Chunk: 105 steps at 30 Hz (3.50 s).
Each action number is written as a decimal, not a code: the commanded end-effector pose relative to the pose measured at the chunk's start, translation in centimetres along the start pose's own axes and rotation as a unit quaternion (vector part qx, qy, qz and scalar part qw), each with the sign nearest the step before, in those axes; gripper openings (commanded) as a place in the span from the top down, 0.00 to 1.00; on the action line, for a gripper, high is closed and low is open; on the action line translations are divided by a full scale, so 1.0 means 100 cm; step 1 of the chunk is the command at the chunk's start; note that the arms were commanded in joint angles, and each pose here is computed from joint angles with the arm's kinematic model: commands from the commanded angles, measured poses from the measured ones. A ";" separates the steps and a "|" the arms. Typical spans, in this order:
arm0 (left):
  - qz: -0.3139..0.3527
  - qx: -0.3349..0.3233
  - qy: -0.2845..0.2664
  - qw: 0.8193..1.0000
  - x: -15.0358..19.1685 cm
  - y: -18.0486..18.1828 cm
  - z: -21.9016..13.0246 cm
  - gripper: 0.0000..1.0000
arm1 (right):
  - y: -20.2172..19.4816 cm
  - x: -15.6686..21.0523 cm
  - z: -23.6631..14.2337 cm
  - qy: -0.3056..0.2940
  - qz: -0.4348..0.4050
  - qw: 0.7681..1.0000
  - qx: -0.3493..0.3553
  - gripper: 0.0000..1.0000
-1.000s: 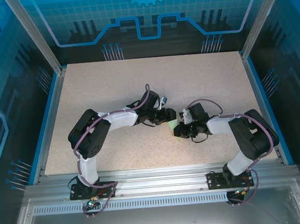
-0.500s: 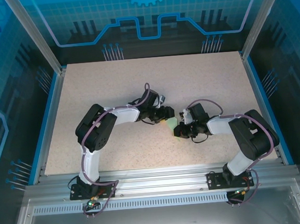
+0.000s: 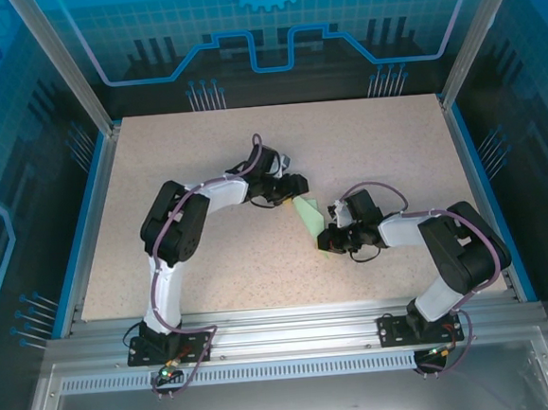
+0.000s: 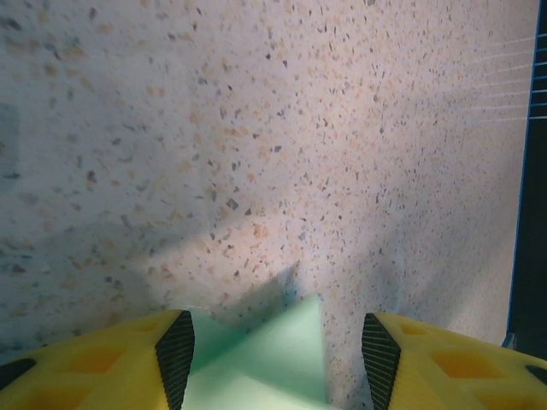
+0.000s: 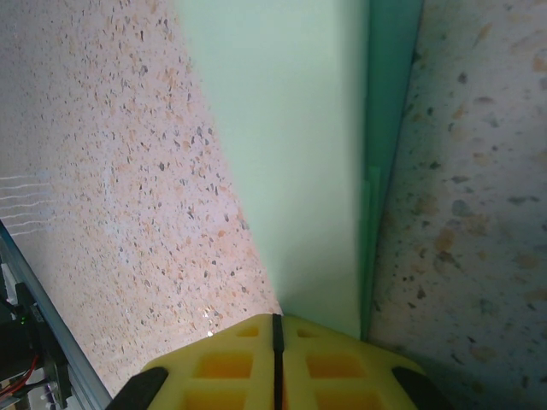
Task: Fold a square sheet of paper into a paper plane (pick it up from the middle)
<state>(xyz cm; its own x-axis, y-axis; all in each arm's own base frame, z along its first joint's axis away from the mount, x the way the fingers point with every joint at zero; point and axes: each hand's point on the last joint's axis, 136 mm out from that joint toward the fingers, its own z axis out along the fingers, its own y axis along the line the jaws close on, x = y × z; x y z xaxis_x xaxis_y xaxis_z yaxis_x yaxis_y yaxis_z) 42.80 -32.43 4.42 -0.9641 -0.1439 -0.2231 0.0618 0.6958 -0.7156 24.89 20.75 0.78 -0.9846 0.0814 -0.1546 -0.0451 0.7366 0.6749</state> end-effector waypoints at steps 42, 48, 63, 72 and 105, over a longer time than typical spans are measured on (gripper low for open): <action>-0.062 -0.069 0.034 0.995 0.113 -0.035 -0.028 0.35 | -0.020 0.008 -0.103 -0.119 0.026 0.990 0.069 0.53; -0.057 -0.065 0.038 0.996 0.112 -0.040 -0.023 0.35 | -0.021 0.007 -0.101 -0.116 0.030 0.990 0.068 0.48; -0.052 -0.059 0.039 0.996 0.108 -0.048 -0.018 0.35 | -0.021 0.018 -0.098 -0.101 0.035 0.993 0.059 0.39; -0.049 -0.061 0.037 0.996 0.101 -0.051 -0.013 0.34 | -0.024 0.014 -0.090 -0.086 0.036 0.994 0.060 0.37; -0.072 -0.096 0.035 0.992 0.102 -0.035 -0.011 0.48 | -0.018 -0.010 -0.062 -0.035 0.012 0.998 0.057 0.37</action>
<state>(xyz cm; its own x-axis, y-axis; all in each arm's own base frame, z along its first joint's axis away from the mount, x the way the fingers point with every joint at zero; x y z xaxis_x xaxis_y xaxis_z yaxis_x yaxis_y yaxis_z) 32.84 -35.97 5.20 -0.9780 -0.1930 -0.0794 -0.1062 0.7879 -0.6066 25.57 14.75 3.96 -0.9681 0.1635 -0.1901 0.0233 0.8136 0.5809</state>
